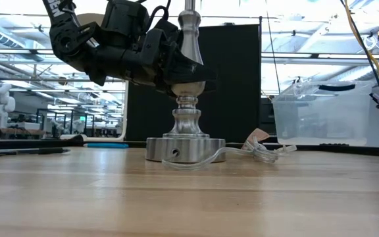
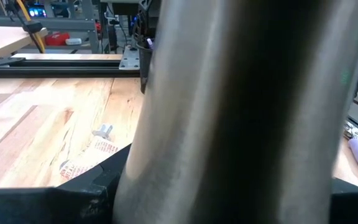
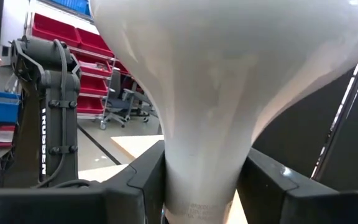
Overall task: Screw lightbulb
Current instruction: Remove the lightbulb from the lamp
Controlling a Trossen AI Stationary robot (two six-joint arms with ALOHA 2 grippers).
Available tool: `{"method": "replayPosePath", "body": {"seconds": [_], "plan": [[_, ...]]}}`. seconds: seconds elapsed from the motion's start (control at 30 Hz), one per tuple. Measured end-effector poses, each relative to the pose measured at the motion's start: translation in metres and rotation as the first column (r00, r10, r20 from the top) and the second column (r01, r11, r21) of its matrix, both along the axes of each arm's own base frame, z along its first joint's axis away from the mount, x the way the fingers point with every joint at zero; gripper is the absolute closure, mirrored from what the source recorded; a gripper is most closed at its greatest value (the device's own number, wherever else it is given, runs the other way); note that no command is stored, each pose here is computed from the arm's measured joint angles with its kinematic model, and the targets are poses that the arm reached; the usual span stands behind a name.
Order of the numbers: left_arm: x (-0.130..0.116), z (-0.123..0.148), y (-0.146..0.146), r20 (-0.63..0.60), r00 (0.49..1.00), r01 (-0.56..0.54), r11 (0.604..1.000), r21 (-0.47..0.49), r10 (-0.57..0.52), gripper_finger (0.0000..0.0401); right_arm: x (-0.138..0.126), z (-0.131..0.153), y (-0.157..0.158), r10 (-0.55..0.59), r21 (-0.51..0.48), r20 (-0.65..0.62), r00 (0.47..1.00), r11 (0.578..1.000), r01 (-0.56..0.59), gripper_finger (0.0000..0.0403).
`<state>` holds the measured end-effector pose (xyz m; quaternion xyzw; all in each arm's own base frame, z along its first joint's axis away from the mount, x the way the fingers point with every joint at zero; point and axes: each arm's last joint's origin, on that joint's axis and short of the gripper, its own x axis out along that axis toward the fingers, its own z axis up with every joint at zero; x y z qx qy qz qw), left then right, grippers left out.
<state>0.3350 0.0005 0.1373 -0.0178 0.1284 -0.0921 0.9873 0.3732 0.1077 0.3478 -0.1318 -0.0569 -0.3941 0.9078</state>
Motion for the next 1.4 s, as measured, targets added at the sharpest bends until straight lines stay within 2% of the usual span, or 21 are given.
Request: {"method": "replayPosePath", "body": {"seconds": [0.33,0.6,1.4], "plan": [[0.000,0.000,0.000,0.000,1.000,0.001,1.000,0.000,-0.001,0.0143,0.000,0.001,0.000,-0.004,-0.017,-0.010,1.000,1.000,0.004,0.0240],[0.000,0.000,0.000,-0.001,1.000,0.002,1.000,-0.001,-0.002,0.0143,-0.001,0.001,0.000,-0.016,-0.033,-0.040,0.999,0.999,0.014,0.0207],[0.000,0.000,0.000,-0.001,1.000,0.003,1.000,-0.001,-0.003,0.0143,-0.010,0.000,0.020,-0.073,-0.008,-0.091,0.993,0.997,0.073,0.0205]]}}
